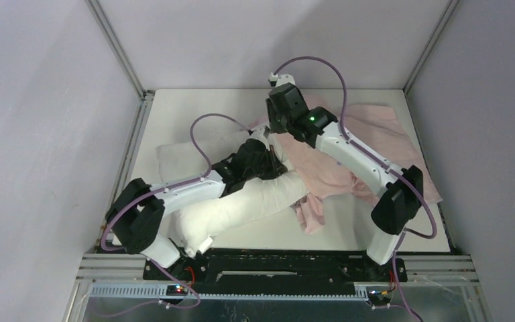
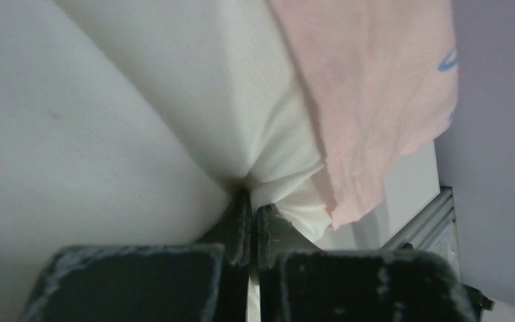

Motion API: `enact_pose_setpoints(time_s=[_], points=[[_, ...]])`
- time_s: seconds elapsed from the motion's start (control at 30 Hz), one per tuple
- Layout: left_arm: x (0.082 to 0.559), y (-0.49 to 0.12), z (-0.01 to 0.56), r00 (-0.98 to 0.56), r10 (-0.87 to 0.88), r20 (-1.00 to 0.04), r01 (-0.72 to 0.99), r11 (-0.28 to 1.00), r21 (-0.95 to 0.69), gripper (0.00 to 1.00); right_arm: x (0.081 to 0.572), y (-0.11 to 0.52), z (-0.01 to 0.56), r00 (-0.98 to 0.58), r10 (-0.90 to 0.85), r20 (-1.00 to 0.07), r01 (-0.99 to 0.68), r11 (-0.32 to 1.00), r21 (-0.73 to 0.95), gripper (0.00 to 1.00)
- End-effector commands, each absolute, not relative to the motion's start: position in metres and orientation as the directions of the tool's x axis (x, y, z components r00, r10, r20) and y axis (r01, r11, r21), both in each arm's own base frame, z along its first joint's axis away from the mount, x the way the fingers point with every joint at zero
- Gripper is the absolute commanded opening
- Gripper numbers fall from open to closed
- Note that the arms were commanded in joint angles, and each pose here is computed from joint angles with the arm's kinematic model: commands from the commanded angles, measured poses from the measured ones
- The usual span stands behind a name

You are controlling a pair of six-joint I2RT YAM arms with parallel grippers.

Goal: Put the pillow into the pillowcase

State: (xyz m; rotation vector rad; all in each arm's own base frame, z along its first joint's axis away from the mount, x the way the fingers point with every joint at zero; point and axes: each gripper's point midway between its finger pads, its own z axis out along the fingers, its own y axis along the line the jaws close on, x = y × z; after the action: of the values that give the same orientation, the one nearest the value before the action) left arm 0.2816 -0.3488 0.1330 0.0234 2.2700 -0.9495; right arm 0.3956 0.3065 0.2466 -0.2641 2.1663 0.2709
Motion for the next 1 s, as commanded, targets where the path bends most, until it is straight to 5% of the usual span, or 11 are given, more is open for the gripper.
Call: enact_pose_setpoints(time_s=[0.0, 0.27, 0.53, 0.97], points=[[0.291, -0.306, 0.092, -0.786, -0.137, -0.603, 0.173, 0.888, -0.427, 0.00, 0.359, 0.302, 0.248, -0.614, -0.116, -0.781, -0.346, 0.929, 0.134, 0.47], [0.306, -0.273, 0.090, -0.749, -0.056, -0.661, 0.126, 0.966, -0.224, 0.00, 0.339, 0.267, 0.293, -0.577, -0.042, -0.816, -0.299, 0.940, 0.163, 0.75], [0.306, -0.264, 0.094, -0.733, -0.056, -0.678, 0.115, 0.972, -0.204, 0.00, 0.309, 0.236, 0.310, -0.560, 0.022, -0.828, -0.260, 0.944, 0.201, 0.83], [0.302, -0.276, 0.116, -0.738, -0.110, -0.666, 0.152, 0.934, -0.322, 0.00, 0.253, 0.187, 0.237, -0.646, 0.101, -0.756, -0.135, 0.960, 0.244, 0.84]])
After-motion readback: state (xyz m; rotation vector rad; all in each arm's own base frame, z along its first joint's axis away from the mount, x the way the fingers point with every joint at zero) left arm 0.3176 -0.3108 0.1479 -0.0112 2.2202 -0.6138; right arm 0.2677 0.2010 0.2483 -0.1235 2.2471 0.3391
